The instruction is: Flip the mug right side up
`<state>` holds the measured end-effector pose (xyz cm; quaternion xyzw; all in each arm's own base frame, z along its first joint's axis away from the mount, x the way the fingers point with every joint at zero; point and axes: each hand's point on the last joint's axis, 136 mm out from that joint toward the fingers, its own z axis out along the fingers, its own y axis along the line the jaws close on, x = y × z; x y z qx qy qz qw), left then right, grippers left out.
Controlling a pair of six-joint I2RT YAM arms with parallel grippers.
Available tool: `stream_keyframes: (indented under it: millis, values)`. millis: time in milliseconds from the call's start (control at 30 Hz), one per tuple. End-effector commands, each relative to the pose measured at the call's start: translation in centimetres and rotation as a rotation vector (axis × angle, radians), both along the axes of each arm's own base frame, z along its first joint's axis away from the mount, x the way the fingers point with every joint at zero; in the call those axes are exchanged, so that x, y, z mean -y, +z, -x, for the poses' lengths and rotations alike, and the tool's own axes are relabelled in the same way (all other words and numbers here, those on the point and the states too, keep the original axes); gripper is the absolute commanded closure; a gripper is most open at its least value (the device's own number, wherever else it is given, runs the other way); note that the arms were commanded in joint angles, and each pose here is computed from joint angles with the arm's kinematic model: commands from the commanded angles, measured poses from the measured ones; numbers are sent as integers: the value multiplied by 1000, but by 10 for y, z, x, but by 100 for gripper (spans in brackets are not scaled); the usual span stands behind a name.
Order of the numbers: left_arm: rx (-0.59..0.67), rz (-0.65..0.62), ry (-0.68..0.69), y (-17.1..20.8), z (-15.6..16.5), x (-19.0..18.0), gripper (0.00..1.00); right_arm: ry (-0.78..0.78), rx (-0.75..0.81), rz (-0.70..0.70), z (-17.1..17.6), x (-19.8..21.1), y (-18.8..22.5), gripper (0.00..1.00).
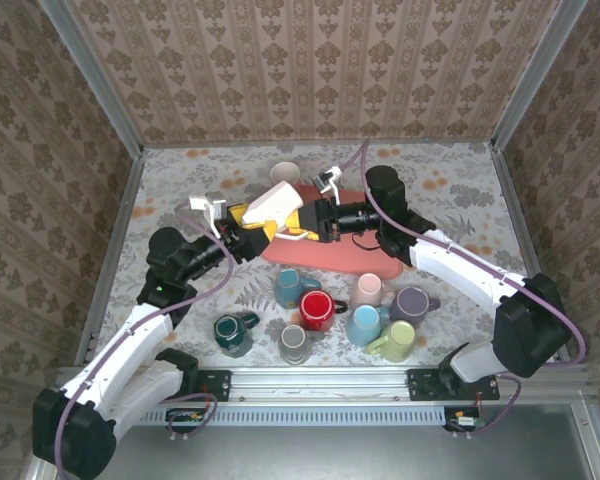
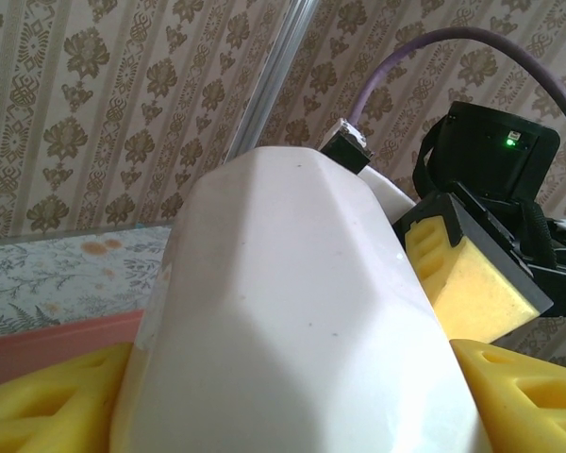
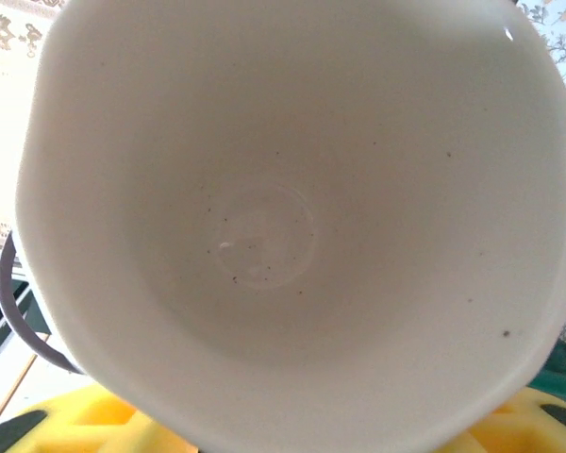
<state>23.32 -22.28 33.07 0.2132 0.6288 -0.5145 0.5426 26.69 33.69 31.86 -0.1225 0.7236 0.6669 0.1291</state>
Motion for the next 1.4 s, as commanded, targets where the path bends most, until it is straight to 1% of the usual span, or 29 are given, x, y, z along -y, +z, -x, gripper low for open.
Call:
stream_keyframes:
  millis: [0,167,233,300,367,433,500,567,667,800,833,900,933,967,1000,1067,1100,1167,1233,1267,1300,1367]
  values:
    - [137,22,-54,27,24,0,78,-39,46,-30,-6,3,12,47]
    - [132,19,-65,25,25,1,78,-67,42,-21,-9,9,12,41]
    - [131,18,-68,24,26,1,78,-72,41,-8,-11,9,9,41]
    - [132,15,-73,23,26,2,78,-75,41,-1,-12,10,7,46]
    - [134,12,-77,22,27,2,78,-79,39,-1,-14,9,6,54]
    - [133,11,-79,22,27,2,78,-80,34,-1,-14,9,6,66]
    - [131,10,-79,21,27,2,78,-82,34,-2,-15,9,6,73]
    - [129,10,-108,20,33,8,79,-78,36,-6,-15,8,7,74]
    - [128,4,-105,17,34,8,80,-74,33,-7,-13,8,7,68]
    - [128,-7,-91,13,34,6,80,-90,42,-10,-13,13,10,68]
    - [125,-10,-89,13,33,6,80,-95,42,-10,-14,14,10,71]
    - [120,-18,-84,10,33,6,77,-104,46,-13,-14,15,11,84]
    - [115,-23,-84,9,32,6,75,-105,45,-13,-14,15,11,90]
    - [105,-27,-83,7,32,6,68,-108,49,-13,-14,15,11,95]
    - [98,-30,-81,5,32,6,57,-114,51,-9,-15,16,10,100]
    - [85,-34,-70,3,30,5,38,-124,53,7,-17,16,7,100]
    - [75,-37,-56,2,28,4,31,-128,67,6,-15,18,11,100]
    - [63,-50,-10,1,24,-1,19,-142,95,15,-12,22,15,100]
    - [56,-70,27,-1,21,-5,11,-165,113,45,-12,26,12,100]
    - [49,-86,56,-2,19,-8,3,-181,123,69,-13,28,9,100]
    - [32,-113,91,-5,15,-12,0,-202,139,98,-13,32,7,100]
    - [-8,-173,167,-13,5,-21,0,-246,176,159,-15,40,2,100]
